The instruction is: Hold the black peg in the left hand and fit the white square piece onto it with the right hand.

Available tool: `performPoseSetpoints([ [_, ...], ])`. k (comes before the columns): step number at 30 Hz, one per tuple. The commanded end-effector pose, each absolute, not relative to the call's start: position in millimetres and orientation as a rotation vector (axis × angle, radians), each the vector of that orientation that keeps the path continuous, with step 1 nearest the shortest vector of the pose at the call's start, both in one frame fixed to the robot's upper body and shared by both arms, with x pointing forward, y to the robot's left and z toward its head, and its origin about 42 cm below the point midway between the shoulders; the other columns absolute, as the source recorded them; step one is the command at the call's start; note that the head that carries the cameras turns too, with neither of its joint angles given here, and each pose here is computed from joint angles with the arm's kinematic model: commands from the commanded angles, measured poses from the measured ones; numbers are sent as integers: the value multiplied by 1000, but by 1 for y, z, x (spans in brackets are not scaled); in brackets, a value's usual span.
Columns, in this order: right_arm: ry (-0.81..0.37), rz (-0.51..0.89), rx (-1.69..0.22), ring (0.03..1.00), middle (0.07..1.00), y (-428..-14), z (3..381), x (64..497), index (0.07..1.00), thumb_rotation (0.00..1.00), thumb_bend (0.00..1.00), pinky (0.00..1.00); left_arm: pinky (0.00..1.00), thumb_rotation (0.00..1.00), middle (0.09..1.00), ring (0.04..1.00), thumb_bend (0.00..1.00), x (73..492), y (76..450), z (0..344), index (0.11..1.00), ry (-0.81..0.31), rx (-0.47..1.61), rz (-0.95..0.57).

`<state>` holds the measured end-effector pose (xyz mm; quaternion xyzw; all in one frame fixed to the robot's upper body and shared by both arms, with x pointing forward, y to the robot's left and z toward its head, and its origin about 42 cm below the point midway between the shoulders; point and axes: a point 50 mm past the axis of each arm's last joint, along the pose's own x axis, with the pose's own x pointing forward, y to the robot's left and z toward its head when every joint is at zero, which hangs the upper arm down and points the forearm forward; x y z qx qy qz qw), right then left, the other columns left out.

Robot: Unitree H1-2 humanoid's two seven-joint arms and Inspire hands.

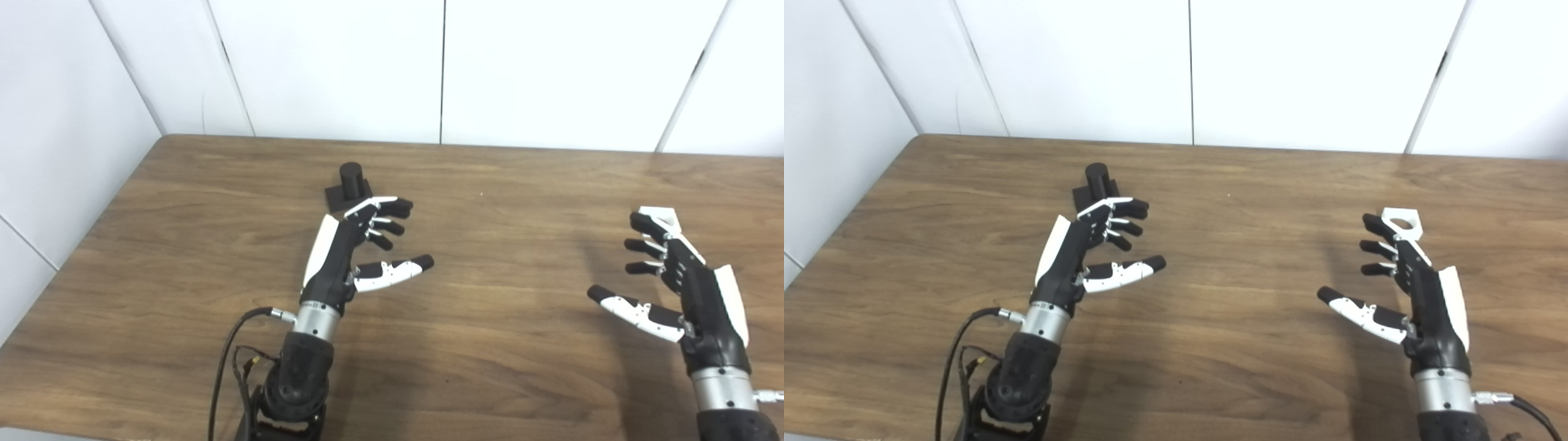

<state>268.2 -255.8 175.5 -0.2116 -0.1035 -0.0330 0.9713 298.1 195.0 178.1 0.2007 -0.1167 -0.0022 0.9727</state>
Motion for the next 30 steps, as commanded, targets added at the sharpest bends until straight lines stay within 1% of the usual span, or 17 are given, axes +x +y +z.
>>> performPoseSetpoints([
  [1,-290,-71,-421,762,838,-252,193,273,813,73,623,622,556,188,729,680,787,306,204,205,682,-329,464,19],
  [3,-292,-74,-417,760,835,-251,192,272,809,59,628,614,560,207,732,695,783,308,210,208,686,-335,496,28],
  [5,-291,-73,-416,763,836,-250,192,272,810,38,628,609,596,231,747,718,769,311,217,211,685,-331,567,57],
  [9,-288,-71,-411,769,833,-249,191,270,812,33,626,609,644,211,792,762,749,315,227,214,670,-323,657,118],
  [12,-293,-72,-410,768,835,-252,190,271,810,18,626,621,651,237,826,791,734,322,235,218,686,-317,700,151],
  [17,-293,-77,-410,760,832,-252,191,270,809,15,623,607,669,269,852,823,745,335,245,226,697,-313,760,182],
  [21,-283,-78,-408,766,840,-250,192,268,815,1,618,614,682,298,857,828,758,347,252,237,703,-319,818,202],
  [24,-286,-75,-399,768,841,-250,191,268,815,0,618,620,706,318,859,844,765,354,257,243,705,-321,852,213],
  [27,-292,-75,-405,763,836,-252,191,269,810,0,624,628,754,328,870,890,775,363,261,252,706,-319,895,230],
  [30,-295,-71,-403,764,837,-252,192,268,809,0,619,622,794,344,877,910,781,373,265,256,702,-325,947,242],
])
